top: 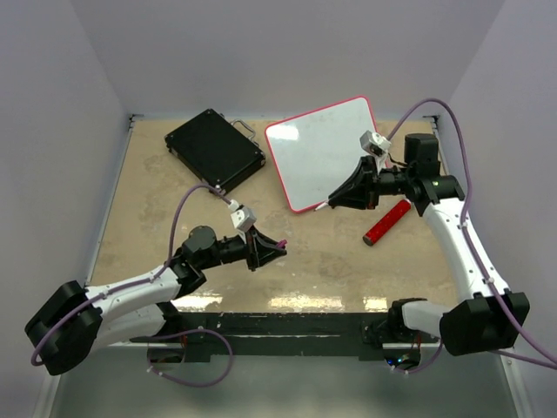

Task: Write a sentence on the whiteboard
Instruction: Open the pen cap from the whiteboard marker, then place the pen cap at the center of the board.

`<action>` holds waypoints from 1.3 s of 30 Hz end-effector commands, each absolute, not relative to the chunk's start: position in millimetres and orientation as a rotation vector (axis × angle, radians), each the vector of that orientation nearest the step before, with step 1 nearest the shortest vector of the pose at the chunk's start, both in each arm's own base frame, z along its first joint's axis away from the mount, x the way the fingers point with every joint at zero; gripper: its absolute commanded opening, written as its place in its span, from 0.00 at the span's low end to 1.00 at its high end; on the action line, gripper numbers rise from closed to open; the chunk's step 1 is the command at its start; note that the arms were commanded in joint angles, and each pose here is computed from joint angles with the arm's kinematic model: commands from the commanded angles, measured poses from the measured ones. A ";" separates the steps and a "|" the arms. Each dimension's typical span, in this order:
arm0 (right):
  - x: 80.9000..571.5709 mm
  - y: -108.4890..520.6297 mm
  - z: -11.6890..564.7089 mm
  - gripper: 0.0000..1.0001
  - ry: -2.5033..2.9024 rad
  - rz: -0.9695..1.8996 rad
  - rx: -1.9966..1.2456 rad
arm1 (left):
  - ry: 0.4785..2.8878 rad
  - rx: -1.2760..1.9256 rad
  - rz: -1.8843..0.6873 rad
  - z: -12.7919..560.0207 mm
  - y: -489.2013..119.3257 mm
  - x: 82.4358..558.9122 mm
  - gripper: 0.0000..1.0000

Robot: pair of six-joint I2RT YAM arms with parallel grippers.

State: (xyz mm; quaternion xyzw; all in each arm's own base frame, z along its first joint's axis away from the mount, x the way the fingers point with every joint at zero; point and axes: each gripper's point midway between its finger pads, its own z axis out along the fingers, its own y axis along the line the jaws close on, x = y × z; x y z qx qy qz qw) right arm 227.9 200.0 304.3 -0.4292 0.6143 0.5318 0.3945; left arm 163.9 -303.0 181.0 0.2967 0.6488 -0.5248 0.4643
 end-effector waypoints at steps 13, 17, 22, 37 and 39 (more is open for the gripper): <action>266.6 139.5 273.6 0.00 1.601 0.880 -0.940 | 2.109 0.383 -0.947 66.8 -276.6 209.6 0.00; 269.1 129.6 262.6 0.00 1.602 0.879 -0.905 | 2.166 0.349 -0.862 50.9 -277.7 223.5 0.00; 267.8 127.3 258.6 0.00 1.599 0.889 -0.911 | 2.245 0.314 -0.713 29.8 -272.5 229.7 0.18; 258.3 129.5 260.7 0.00 1.577 0.915 -0.928 | 2.302 0.284 -0.457 29.2 -254.8 243.4 0.44; 258.2 129.7 260.2 0.00 1.577 0.914 -0.931 | 2.271 0.284 -0.481 44.9 -256.4 244.0 0.47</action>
